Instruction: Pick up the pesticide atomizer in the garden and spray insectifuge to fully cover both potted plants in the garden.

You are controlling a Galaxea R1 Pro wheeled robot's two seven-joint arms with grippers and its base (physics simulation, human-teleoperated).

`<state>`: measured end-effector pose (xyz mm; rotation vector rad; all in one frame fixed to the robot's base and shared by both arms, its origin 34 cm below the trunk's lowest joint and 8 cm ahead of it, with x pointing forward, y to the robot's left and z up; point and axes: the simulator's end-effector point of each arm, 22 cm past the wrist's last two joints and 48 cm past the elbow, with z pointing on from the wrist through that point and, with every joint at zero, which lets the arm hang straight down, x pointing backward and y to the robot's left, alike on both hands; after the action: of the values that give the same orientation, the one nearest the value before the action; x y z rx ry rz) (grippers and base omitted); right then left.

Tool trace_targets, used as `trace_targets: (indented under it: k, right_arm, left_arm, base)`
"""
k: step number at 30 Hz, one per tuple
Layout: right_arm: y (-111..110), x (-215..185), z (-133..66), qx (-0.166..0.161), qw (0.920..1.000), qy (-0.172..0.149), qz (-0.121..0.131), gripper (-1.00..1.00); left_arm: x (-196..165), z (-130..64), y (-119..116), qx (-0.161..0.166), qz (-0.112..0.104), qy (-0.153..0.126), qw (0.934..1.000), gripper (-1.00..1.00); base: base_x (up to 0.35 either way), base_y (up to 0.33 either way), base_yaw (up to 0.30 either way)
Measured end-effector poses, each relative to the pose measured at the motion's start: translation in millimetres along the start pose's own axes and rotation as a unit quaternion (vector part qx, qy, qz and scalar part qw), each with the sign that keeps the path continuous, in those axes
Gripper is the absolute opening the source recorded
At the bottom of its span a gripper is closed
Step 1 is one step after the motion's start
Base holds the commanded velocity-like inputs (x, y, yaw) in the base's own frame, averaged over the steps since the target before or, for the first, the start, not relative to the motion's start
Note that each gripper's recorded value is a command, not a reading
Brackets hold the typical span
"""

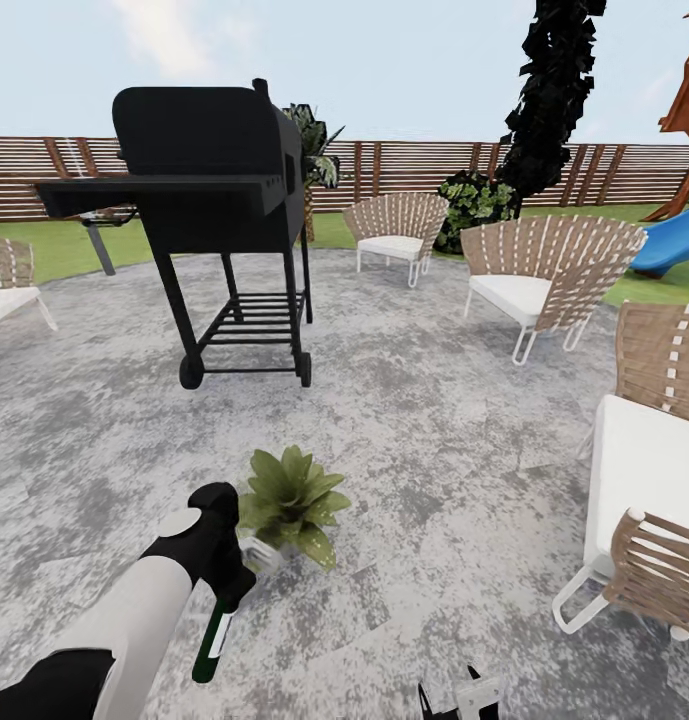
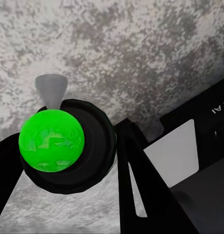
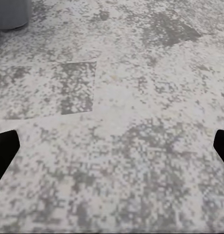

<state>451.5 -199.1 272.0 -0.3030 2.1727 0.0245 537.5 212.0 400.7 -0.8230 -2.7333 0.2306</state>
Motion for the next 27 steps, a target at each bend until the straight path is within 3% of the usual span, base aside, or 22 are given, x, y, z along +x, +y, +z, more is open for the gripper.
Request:
trace_targets:
  k: [13,20,27]
  right_arm:
    - [-0.1,0.0,0.0,0.0,1.0,0.0,0.0,1.0]
    - [-0.2,0.0,-0.1,0.0,1.0,0.0,0.0,1.0]
    - [0.0,-0.4,-0.3,0.0,1.0,0.0,0.0,1.0]
  left_arm:
    - [4.8,-1.3,14.4,-0.018,-0.007,0.002,0.9998,-1.0]
    - [7.3,-1.5,18.8,-0.021,-0.01,0.003,0.9997,-1.0]
    - [4.0,-6.9,21.7,-0.025,-0.012,-0.002,0.9996,-1.0]
  base:
    - [-0.216,0.247,-0.01]
    - [-0.158,0.269,-0.256]
    - [0.118,0.286,-0.297]
